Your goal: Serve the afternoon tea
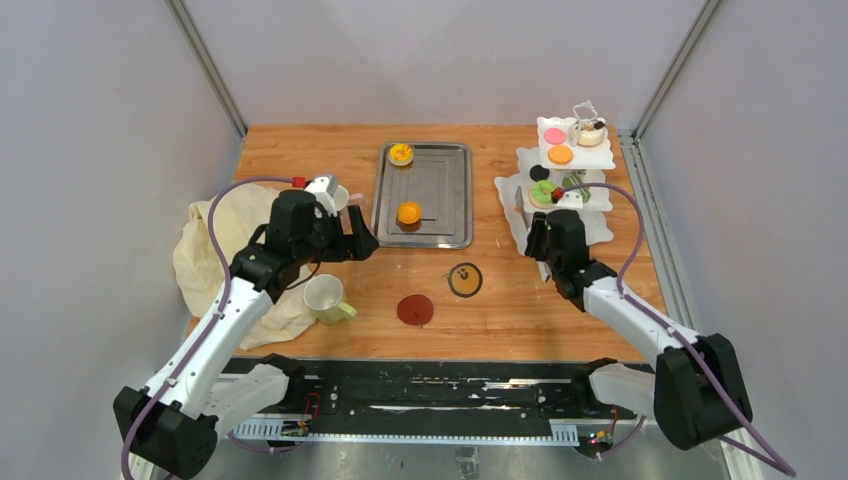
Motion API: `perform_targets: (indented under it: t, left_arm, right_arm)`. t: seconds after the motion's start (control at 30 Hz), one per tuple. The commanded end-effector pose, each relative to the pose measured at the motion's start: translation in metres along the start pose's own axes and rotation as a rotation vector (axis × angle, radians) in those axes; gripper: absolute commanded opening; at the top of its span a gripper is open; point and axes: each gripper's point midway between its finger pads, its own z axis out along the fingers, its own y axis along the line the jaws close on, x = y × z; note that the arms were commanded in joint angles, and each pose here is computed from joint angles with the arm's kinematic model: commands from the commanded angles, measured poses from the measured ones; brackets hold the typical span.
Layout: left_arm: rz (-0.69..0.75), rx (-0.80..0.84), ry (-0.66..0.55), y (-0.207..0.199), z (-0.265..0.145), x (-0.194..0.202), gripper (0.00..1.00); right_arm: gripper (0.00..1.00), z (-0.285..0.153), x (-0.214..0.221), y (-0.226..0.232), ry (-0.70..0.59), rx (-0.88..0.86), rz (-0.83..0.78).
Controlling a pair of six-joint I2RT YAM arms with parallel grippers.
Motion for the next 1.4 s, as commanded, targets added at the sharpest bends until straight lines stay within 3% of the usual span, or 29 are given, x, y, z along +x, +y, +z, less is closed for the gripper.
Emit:
perform_targets:
  t: [0.0, 0.23, 0.33, 0.47, 0.57, 0.87, 1.13, 1.37]
  left_arm:
    - [0.016, -0.008, 0.004, 0.005, 0.005, 0.004, 0.89]
    - [0.016, 0.012, 0.022, 0.002, 0.011, 0.006, 0.89]
    - [0.022, 0.004, 0.017, 0.003, 0.010, 0.004, 0.89]
    - [0.021, 0.001, 0.021, 0.004, 0.010, 0.005, 0.89]
    - [0.017, 0.005, 0.024, 0.003, 0.013, 0.005, 0.89]
    - [0.012, 0.009, 0.031, 0.003, 0.016, 0.007, 0.89]
    - [0.011, 0.018, 0.031, 0.002, 0.016, 0.007, 0.89]
    - [0.013, 0.023, 0.020, 0.000, 0.010, 0.005, 0.89]
  right_arm:
    - [0.43, -0.017, -0.008, -0.010, -0.030, 0.016, 0.004]
    - [0.43, -0.027, 0.008, -0.013, 0.019, 0.002, -0.012]
    - [0.32, -0.036, 0.019, -0.013, 0.073, -0.007, -0.009]
    - [0.09, -0.050, 0.032, -0.021, 0.113, 0.010, -0.001]
    - [0.01, -0.055, 0.035, -0.021, 0.106, -0.001, 0.004]
    - [0.01, -0.066, 0.046, -0.004, 0.167, -0.111, 0.009]
    - [0.01, -0.051, 0.049, -0.011, 0.168, -0.056, 0.001]
    - [0.01, -0.021, 0.022, -0.015, 0.098, 0.033, 0.006]
